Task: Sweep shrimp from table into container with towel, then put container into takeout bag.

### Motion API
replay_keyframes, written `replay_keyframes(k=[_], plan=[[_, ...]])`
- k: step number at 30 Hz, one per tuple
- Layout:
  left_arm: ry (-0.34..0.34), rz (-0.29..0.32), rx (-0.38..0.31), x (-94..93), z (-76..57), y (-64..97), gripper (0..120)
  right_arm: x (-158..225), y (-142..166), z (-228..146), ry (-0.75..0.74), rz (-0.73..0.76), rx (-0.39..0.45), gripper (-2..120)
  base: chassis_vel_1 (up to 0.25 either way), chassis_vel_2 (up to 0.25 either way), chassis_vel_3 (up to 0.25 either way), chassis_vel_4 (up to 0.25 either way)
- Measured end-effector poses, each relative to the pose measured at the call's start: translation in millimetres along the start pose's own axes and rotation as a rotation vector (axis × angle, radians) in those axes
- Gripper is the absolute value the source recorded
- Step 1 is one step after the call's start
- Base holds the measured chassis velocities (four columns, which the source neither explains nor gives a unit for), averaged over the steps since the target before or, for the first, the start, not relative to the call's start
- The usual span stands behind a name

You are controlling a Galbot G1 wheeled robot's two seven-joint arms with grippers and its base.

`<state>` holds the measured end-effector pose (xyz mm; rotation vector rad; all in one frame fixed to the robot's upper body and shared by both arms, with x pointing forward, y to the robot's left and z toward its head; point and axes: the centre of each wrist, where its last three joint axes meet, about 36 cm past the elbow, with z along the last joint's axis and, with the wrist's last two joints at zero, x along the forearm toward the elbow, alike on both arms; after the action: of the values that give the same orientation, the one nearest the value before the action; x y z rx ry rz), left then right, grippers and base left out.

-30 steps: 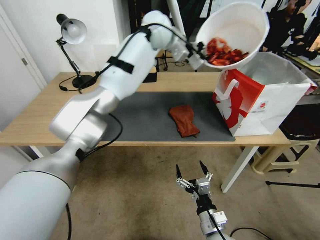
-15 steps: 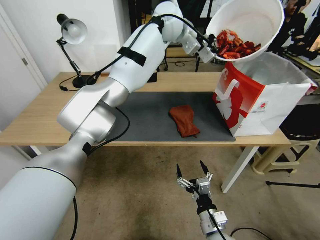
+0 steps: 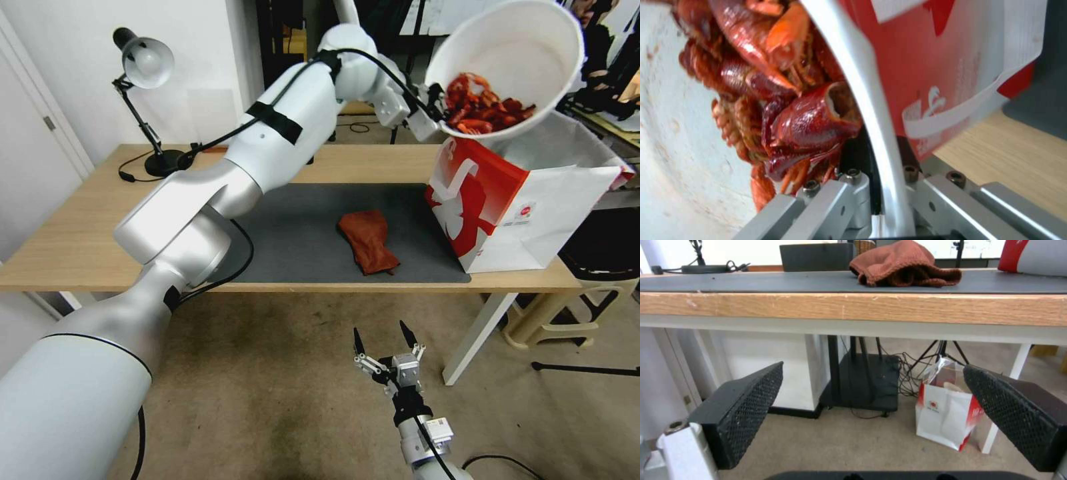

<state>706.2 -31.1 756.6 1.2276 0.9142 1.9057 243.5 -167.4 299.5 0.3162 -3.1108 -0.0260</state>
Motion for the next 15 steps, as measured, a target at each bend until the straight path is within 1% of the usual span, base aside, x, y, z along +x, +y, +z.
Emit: replay_keyframes(k=[12, 13, 15], plan=[[-0.011, -0.027, -0.004, -6.1, -5.3, -0.9, 0, -1.6, -0.8, 0.9, 0.001, 0.0, 0.0, 100, 0.0, 0.0, 0.0, 0.0], [-0.014, -0.046, -0.004, -7.9, -7.0, -1.0, 0, -1.9, -1.1, 1.3, 0.001, 0.0, -0.001, 100, 0.0, 0.0, 0.0, 0.0], [-0.013, -0.061, -0.007, -8.8, -8.9, 0.8, 0, -1.9, -1.6, 2.0, 0.003, 0.0, -0.002, 100, 0.0, 0.0, 0.0, 0.0]])
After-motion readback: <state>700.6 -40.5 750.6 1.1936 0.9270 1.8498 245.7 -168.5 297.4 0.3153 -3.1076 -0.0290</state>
